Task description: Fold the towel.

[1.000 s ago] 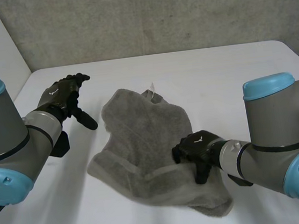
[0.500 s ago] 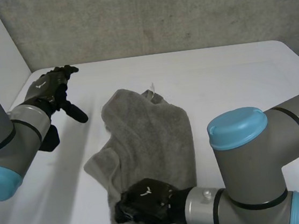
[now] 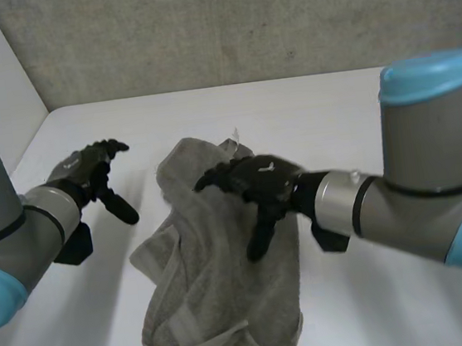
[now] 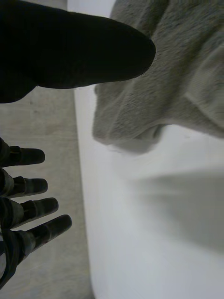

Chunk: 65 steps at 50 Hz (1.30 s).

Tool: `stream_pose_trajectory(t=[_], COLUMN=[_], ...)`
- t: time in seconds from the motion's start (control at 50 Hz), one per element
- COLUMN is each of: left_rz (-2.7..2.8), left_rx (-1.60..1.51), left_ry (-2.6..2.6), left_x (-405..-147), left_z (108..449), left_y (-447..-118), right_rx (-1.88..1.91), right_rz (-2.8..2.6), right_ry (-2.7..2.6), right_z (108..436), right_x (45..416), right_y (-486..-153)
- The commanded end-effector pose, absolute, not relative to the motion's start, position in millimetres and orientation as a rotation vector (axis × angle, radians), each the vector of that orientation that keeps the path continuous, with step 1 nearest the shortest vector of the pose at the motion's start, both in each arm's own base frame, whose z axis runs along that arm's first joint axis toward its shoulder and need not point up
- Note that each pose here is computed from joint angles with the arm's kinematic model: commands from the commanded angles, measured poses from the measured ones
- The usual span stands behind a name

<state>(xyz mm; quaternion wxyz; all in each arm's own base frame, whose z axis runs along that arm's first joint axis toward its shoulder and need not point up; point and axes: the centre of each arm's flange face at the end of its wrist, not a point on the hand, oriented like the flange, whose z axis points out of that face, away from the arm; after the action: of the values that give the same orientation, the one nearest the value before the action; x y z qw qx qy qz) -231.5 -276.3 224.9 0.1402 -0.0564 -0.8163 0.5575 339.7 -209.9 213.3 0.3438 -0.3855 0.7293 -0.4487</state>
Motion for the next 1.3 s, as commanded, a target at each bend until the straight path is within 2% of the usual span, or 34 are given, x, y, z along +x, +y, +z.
stream_pose_trajectory(t=[0.02,0.1,0.18,0.22,0.32,0.42,0.54,0.64,0.7,0.74,0.76,0.8,0.86,0.9,0.92,0.96,1.06,1.14,1.24,1.3], left_rz=[1.569,1.576,1.597,1.597,1.605,1.619,1.608,1.536,1.511,1.441,1.441,1.342,1.289,1.214,1.214,1.171,1.155,1.159,1.156,1.122], left_rx=[-0.174,-0.19,-0.152,-0.152,-0.132,-0.143,-0.184,-0.312,-0.349,-0.44,-0.441,-0.548,-0.601,-0.677,-0.678,-0.733,-0.797,-0.804,-0.786,-0.795], left_ry=[-2.369,-2.363,-2.392,-2.392,-2.376,-2.349,-2.324,-2.254,-2.24,-2.194,-2.194,-2.155,-2.159,-2.16,-2.16,-2.143,-2.098,-2.085,-2.109,-2.138], left_x=[-243,-258,-263,-263,-276,-288,-303,-336,-345,-367,-367,-389,-395,-403,-403,-409,-417,-413,-391,-376], left_z=[206,194,179,179,158,151,146,143,141,139,139,137,132,130,130,131,144,155,169,171], left_y=[-283,-296,-318,-318,-349,-363,-364,-341,-333,-309,-309,-275,-257,-229,-228,-203,-170,-162,-160,-146], right_rx=[-1.057,-1.104,-1.1,-1.085,-1.065,-1.034,-0.988,-0.951,-0.93,-0.921,-0.915,-0.906,-0.881,-0.869,-0.86,-0.853,-0.847,-0.865,-0.906,-1.011], right_rz=[-1.348,-1.397,-1.39,-1.389,-1.369,-1.344,-1.337,-1.379,-1.42,-1.439,-1.459,-1.484,-1.534,-1.558,-1.576,-1.594,-1.615,-1.62,-1.625,-1.662], right_ry=[2.0,2.075,2.109,2.128,2.164,2.213,2.265,2.283,2.28,2.279,2.278,2.273,2.272,2.271,2.27,2.267,2.262,2.245,2.192,2.108], right_z=[207,197,191,186,180,174,169,176,184,188,192,198,208,213,217,220,224,224,223,228], right_x=[327,317,311,305,296,284,268,257,251,248,245,242,234,230,227,224,222,227,235,247], right_y=[-258,-268,-271,-274,-275,-277,-284,-294,-301,-304,-306,-308,-315,-318,-321,-323,-327,-328,-336,-341])
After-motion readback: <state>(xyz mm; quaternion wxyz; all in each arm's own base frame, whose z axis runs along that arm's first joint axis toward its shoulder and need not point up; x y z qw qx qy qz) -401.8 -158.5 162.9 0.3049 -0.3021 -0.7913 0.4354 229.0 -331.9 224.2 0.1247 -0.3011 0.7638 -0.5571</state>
